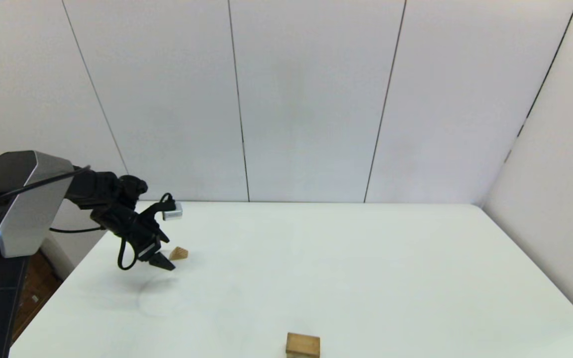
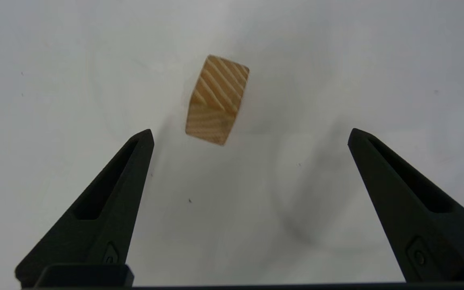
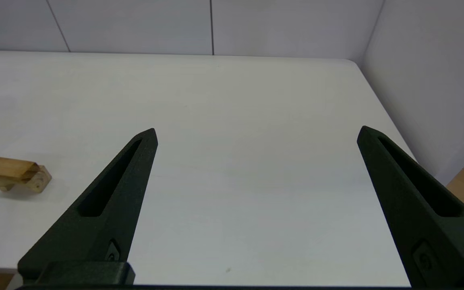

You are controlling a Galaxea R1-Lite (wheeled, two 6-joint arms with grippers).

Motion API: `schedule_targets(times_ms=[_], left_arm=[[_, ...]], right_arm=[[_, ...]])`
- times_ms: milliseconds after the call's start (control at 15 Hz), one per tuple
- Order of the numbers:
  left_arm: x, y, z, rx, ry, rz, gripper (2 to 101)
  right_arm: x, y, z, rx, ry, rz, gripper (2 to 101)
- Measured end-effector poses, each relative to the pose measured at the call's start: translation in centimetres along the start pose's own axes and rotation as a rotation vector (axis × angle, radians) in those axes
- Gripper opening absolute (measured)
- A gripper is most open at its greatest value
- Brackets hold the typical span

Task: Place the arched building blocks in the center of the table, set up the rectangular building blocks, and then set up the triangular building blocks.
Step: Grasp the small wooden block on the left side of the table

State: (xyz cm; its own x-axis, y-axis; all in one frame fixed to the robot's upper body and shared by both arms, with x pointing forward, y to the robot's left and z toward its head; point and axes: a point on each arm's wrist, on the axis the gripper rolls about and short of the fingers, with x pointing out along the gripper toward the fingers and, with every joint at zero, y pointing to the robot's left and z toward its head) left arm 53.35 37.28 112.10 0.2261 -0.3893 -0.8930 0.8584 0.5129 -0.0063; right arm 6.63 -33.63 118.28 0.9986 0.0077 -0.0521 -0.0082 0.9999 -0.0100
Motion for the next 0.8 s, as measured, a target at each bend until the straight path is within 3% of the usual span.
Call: schedule_targets(times_ms=[800], left_arm=[[2.5,1.7,0.0,0.0,-0.026,-0.007,97.8]], right_arm=[[0.0,0.0,0.0,0.0,0.0,0.001,98.0]])
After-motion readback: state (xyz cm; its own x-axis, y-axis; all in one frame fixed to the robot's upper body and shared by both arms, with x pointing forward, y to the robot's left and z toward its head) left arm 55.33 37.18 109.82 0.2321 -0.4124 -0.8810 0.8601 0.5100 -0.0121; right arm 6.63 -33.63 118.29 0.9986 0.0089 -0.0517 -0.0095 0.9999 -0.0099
